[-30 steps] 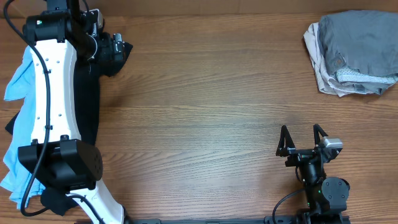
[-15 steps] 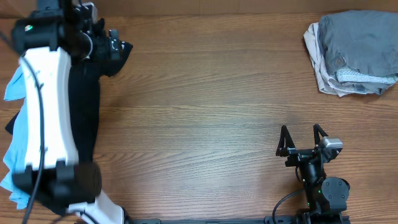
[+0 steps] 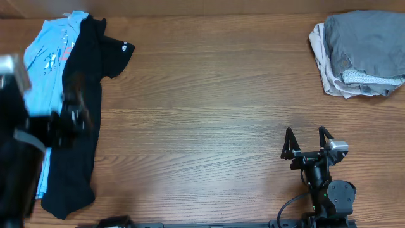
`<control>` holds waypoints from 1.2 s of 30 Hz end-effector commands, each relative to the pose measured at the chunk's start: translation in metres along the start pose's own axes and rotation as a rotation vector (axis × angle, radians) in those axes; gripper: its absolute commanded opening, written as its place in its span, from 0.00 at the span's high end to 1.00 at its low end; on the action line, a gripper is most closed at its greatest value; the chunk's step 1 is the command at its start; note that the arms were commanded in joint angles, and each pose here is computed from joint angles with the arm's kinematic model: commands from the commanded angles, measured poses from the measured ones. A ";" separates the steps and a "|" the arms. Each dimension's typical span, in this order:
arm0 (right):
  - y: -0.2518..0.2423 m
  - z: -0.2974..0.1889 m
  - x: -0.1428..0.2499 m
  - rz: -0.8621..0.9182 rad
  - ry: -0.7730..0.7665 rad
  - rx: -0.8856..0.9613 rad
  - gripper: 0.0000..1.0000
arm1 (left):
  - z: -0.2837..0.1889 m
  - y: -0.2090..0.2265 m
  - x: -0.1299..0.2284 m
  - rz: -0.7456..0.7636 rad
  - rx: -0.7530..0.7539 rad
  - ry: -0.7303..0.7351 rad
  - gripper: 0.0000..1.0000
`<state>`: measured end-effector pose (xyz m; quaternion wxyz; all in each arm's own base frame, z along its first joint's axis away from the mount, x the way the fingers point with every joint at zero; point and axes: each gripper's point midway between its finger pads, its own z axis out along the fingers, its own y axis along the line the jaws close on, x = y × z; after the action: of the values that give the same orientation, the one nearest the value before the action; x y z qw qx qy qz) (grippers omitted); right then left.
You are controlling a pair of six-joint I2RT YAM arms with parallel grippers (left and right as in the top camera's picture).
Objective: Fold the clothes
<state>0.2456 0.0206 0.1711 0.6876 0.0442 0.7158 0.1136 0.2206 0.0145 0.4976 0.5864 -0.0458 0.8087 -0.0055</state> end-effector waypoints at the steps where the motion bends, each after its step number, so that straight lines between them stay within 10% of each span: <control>1: 0.000 0.000 0.001 0.004 -0.008 -0.003 0.00 | 0.005 0.000 0.031 0.027 0.008 -0.040 0.00; 20: 0.000 0.000 0.001 0.004 -0.008 -0.003 0.00 | 0.091 -0.023 0.222 0.084 0.240 -0.390 0.00; 36: 0.000 0.000 0.001 0.004 -0.008 -0.003 0.00 | 0.120 -0.012 0.289 0.044 0.207 -0.351 0.00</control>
<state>0.2454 0.0210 0.1715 0.6880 0.0430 0.7153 0.1144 0.2463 -0.0176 0.1895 0.7198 0.0413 0.6895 -0.0694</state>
